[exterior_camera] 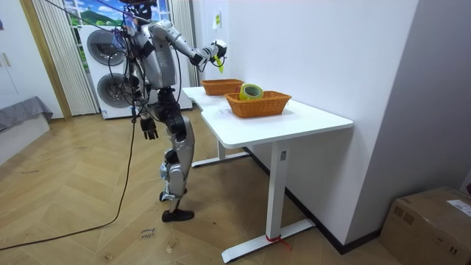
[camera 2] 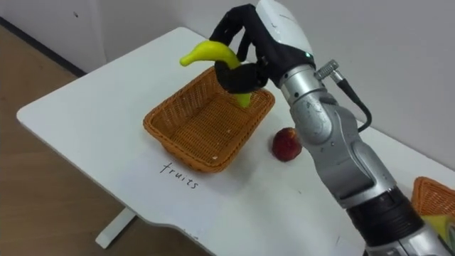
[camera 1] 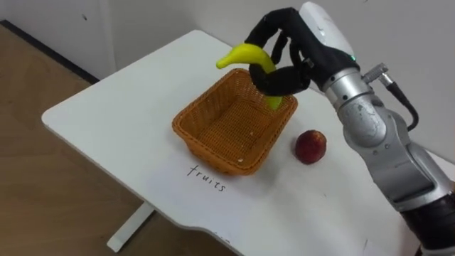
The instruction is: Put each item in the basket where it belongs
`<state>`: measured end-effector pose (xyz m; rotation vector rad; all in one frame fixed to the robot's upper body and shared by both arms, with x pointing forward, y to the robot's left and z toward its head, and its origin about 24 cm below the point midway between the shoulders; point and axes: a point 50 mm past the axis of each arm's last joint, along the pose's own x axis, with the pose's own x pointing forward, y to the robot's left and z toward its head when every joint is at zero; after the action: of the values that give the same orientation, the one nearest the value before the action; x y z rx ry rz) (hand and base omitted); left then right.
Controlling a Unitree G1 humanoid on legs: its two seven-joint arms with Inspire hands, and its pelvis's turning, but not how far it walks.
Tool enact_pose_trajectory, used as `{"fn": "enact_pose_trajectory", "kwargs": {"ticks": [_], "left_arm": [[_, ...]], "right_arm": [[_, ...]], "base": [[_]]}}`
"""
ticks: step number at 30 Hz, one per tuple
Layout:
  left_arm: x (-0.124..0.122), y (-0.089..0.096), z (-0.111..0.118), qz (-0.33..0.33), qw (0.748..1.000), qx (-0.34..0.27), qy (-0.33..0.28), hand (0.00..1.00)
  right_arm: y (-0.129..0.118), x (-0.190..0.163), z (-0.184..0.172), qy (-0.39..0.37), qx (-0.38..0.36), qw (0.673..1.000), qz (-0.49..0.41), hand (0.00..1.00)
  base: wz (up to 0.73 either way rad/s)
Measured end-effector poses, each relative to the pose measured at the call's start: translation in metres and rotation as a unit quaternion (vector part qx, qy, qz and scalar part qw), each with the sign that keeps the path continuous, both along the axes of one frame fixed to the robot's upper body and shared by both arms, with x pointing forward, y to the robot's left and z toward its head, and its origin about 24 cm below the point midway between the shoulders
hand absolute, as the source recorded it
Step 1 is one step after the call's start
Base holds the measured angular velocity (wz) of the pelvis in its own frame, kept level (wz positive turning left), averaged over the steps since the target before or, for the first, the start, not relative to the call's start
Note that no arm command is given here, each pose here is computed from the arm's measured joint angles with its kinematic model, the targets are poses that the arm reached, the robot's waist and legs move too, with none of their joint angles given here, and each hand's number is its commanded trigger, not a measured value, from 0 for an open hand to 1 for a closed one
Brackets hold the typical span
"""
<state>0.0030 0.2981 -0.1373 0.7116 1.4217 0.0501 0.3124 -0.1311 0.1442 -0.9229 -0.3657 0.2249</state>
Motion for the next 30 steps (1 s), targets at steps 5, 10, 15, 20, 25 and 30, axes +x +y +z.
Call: {"fn": "enact_pose_trajectory", "kwargs": {"ticks": [5, 10, 15, 20, 25, 30], "left_arm": [[0.000, 0.000, 0.000, -0.001, 1.000, -0.008, 0.004, 0.00], [0.000, 0.000, 0.000, -0.001, 1.000, -0.008, 0.005, 0.00], [-0.003, 0.001, 0.000, -0.003, 1.000, -0.014, 0.013, 0.00], [-0.004, 0.000, 0.000, -0.007, 0.999, -0.028, 0.023, 0.00], [-0.005, 0.000, 0.000, -0.008, 0.999, -0.036, 0.030, 0.00], [-0.006, 0.000, 0.000, -0.003, 0.999, -0.034, 0.038, 0.00]], "right_arm": [[0.010, 0.000, -0.003, -0.002, 0.021, 1.000, 0.001, 1.00], [0.019, -0.002, -0.006, 0.002, 0.024, 1.000, 0.014, 1.00], [0.019, -0.002, -0.007, 0.003, 0.024, 1.000, 0.015, 1.00], [0.015, 0.002, -0.016, 0.020, 0.019, 1.000, 0.002, 1.00], [0.013, 0.003, -0.020, 0.028, 0.016, 0.999, -0.004, 0.11], [0.011, 0.004, -0.026, 0.039, 0.013, 0.999, -0.009, 0.00]], "base": [[0.00], [0.00], [0.06], [0.06], [0.00], [0.01]]}}
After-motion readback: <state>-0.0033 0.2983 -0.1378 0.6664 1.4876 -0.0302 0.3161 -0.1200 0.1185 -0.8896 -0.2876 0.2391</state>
